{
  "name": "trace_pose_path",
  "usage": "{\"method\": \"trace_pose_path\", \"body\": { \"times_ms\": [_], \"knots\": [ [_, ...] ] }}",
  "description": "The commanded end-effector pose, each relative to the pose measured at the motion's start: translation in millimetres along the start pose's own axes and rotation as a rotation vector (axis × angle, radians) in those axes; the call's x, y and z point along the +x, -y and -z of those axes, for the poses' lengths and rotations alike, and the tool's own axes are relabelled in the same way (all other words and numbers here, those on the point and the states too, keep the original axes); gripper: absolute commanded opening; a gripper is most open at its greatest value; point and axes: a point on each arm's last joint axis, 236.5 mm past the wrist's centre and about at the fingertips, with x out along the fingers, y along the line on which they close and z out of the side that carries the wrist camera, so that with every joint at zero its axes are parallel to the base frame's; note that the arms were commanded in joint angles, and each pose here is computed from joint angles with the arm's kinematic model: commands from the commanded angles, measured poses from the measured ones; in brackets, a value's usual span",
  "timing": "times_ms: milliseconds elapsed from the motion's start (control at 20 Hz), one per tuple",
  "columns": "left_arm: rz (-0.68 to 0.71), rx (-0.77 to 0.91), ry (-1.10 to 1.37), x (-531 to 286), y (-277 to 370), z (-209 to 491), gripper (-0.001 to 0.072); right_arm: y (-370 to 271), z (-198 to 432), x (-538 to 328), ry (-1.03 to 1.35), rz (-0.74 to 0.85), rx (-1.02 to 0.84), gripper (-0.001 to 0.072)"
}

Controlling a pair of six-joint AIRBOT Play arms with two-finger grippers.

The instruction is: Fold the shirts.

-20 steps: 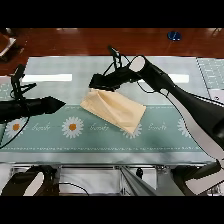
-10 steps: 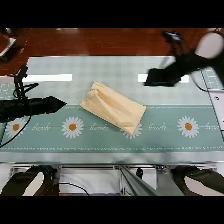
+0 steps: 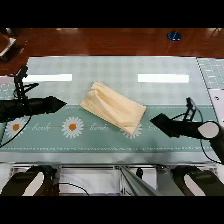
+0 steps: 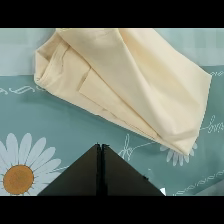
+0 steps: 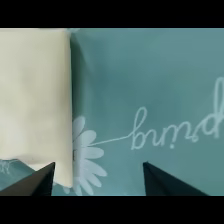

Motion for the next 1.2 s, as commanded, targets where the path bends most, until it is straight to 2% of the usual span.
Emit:
{"method": "trace_pose_path", "body": {
  "times_ms": [0, 250, 400, 450, 500, 550, 600, 750, 1000, 1150],
  "knots": [
    [-0.001, -0.001, 0.0, 0, 0, 0, 0.0032, -17, 17, 34, -0.102, -0.157, 0.084, 0.0633],
    [-0.001, -0.001, 0.0, 0, 0, 0, 0.0031, -30, 4, 69, -0.213, -0.178, 0.088, 0.0631],
    [-0.002, -0.001, 0.004, 0, -1, -1, 0.0031, -46, 6, 91, -0.295, -0.174, 0.025, 0.0601],
    [-0.002, -0.002, 0.007, 0, -1, -2, 0.0031, -54, 5, 97, -0.308, -0.175, -0.015, 0.0494],
    [-0.003, -0.002, 0.008, 0, -1, -2, 0.0031, -65, -1, 102, -0.311, -0.188, -0.078, 0.031],
    [-0.002, -0.002, 0.007, 0, -1, -2, 0.0031, -78, -10, 102, -0.314, -0.214, -0.153, 0.0037],
    [-0.002, -0.002, 0.007, 0, -1, -2, 0.0031, -94, -21, 98, -0.315, -0.24, -0.217, 0.0017],
    [-0.002, -0.002, 0.007, 0, -1, -2, 0.0031, -141, -57, 65, -0.302, -0.252, -0.388, 0.0016],
    [-0.003, -0.001, 0.007, 0, -1, -2, 0.0032, -242, -107, -37, -0.178, -0.336, -0.65, 0.0016],
    [-0.003, -0.001, 0.006, 0, -1, -1, 0.0031, -264, -159, -99, 0.003, -0.266, -0.669, 0.0016]
  ]
}}
